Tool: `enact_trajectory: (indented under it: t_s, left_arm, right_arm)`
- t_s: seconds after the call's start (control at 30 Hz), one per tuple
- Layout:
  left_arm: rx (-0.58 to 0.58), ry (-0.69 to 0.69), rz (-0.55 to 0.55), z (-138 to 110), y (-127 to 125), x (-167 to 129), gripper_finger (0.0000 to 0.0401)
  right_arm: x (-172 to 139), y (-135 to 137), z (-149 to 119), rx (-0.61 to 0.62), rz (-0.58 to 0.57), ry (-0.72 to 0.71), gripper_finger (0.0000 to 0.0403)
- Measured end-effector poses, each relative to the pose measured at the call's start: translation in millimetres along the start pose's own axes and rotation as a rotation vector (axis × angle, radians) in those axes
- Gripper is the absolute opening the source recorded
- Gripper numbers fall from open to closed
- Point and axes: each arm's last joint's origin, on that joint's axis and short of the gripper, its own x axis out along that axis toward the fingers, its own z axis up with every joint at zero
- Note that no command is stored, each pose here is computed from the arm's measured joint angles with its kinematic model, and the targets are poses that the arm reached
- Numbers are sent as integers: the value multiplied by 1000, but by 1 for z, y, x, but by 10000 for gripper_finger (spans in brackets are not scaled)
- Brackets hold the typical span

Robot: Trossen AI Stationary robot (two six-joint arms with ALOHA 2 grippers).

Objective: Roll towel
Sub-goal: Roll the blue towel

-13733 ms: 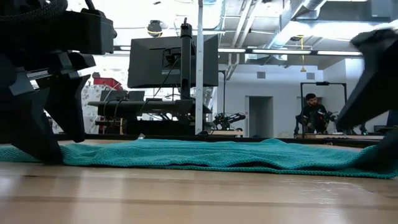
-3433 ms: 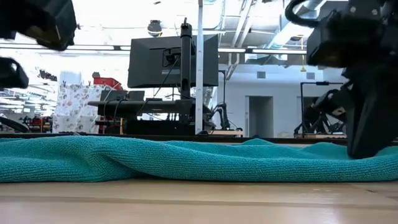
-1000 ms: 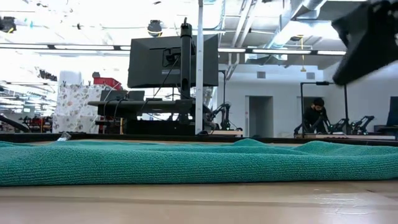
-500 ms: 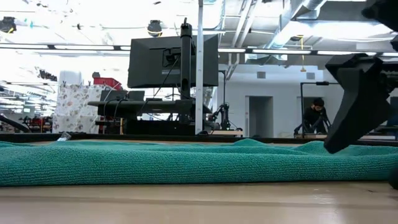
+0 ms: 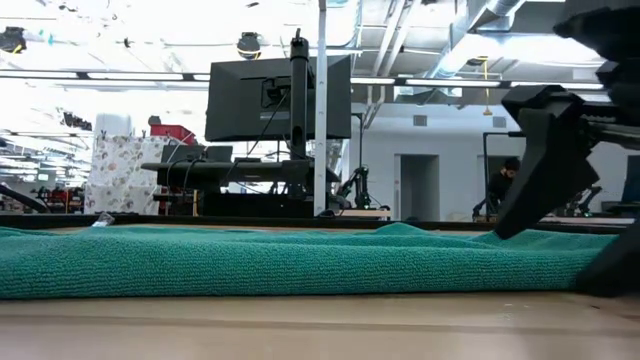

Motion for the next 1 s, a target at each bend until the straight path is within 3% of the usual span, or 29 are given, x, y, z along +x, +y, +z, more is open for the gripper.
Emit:
enact_trajectory:
  t_s: [0.37,0.63,0.73,0.9,1.0]
  left_arm:
    - [-2,-7,21,-10,3,12,146]
    - [81,-38,-44,-10,-4,12,143]
    - [70,-20,-59,-10,-5,11,117]
    - [36,23,-104,-11,-8,11,16]
    - [7,27,-121,-8,-10,6,7]
  right_arm:
    - [2,-2,-4,-10,-16,19,257]
    - [2,-2,-5,-9,9,29,220]
    - [2,-1,-6,36,41,42,186]
    - [2,1,-6,129,101,63,81]
    - [1,3,-5,164,148,78,17]
